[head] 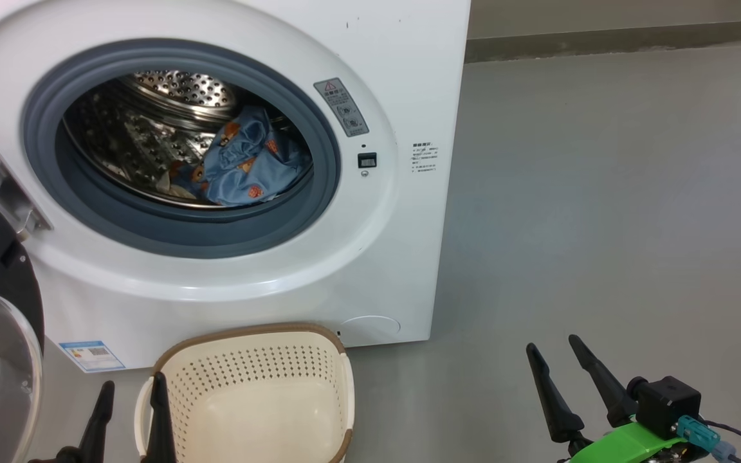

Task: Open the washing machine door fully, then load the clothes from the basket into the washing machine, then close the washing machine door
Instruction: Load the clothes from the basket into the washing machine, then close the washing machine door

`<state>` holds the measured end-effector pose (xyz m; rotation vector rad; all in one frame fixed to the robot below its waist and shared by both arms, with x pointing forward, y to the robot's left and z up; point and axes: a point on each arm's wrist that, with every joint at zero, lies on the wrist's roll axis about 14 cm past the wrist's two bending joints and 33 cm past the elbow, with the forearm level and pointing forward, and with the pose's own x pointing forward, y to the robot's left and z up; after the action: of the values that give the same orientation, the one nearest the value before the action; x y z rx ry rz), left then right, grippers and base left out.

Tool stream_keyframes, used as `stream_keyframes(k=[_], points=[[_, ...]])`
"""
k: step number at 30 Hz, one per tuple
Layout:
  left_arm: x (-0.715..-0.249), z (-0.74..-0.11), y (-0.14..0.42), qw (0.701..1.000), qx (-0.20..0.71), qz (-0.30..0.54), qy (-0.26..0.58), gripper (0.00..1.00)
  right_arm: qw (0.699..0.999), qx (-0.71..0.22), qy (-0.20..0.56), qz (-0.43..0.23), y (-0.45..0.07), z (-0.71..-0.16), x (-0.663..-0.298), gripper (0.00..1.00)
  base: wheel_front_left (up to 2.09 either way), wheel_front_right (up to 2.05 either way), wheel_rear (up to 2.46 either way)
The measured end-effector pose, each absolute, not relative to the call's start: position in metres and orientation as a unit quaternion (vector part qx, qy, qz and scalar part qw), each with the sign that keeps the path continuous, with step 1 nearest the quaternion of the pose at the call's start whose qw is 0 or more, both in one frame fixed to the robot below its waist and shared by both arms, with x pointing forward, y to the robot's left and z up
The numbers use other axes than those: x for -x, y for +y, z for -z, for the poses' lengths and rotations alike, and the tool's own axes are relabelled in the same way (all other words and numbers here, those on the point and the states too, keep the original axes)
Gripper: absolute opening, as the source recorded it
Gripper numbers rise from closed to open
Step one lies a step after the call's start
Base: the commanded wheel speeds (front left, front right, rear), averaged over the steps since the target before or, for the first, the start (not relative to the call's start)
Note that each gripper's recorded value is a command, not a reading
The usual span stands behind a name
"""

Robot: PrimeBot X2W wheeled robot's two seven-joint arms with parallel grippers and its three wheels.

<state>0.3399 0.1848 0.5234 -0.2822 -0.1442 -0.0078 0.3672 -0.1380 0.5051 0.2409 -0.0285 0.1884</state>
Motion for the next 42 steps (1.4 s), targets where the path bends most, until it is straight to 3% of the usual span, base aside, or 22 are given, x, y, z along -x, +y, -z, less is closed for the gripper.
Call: stream_keyframes(k=[42], points=[[-0.336, -0.527, 0.176, 0.989, 0.122, 0.018, -0.075, 1.00, 0.988, -0.118, -0.038, -0.092, -0.138, -0.521, -0.364, 1.00, 0.00, 0.00, 0.00]])
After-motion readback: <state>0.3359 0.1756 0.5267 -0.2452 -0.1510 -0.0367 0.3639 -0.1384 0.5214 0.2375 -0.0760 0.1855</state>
